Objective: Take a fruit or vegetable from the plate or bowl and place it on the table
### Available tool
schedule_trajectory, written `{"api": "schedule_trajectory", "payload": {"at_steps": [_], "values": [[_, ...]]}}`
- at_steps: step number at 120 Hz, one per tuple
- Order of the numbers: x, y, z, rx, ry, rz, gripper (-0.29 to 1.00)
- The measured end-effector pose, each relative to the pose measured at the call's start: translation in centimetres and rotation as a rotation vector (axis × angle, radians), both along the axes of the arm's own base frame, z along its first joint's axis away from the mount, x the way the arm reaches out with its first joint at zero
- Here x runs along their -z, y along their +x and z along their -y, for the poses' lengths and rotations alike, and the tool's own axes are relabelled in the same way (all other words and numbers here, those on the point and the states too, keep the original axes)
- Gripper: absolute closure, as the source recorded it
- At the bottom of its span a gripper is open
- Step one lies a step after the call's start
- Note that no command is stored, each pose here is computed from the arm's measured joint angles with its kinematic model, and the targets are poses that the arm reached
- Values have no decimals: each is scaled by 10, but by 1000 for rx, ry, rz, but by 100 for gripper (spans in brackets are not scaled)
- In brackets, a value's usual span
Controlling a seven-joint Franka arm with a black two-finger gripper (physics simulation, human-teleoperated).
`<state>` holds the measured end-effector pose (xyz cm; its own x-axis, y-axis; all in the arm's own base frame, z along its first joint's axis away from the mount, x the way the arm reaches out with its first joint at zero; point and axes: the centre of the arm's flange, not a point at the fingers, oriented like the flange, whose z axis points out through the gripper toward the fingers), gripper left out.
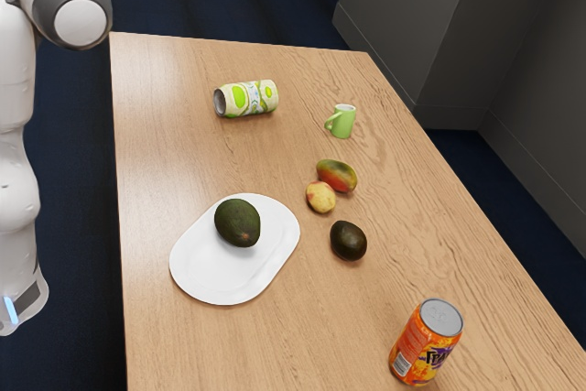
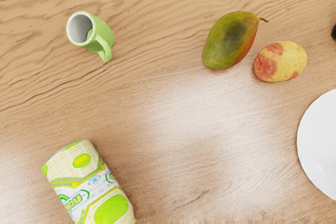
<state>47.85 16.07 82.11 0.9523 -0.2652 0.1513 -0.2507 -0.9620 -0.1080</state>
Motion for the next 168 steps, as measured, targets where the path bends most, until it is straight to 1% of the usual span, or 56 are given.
{"api": "schedule_trajectory", "payload": {"at_steps": [6, 10, 14, 20, 23, 27, 33, 38, 50, 66, 74, 92, 100, 110, 136, 154, 168], "values": [[13, 8, 13, 85, 4, -53, 0], [29, 11, 36, 164, -9, -109, 0], [48, -2, 72, 252, -5, -159, 0], [69, -26, 124, 391, 30, -180, 0], [83, -33, 128, 425, 24, -190, 0], [104, -36, 113, 433, -3, -204, 0], [123, -34, 94, 440, -28, -206, 0], [135, -27, 91, 464, -41, -205, 0], [148, -12, 123, 582, -60, -186, 0], [170, -2, 143, 671, -91, -185, 0], [182, 3, 161, 721, -90, -187, 0], [186, 1, 237, 882, -72, -172, 0], [194, 0, 250, 915, -73, -177, 0], [217, -1, 256, 928, -74, -203, 0], [260, -5, 239, 898, -72, -246, 0], [267, -15, 284, 976, -44, -248, 0], [272, -17, 287, 950, -52, -251, 0]]}}
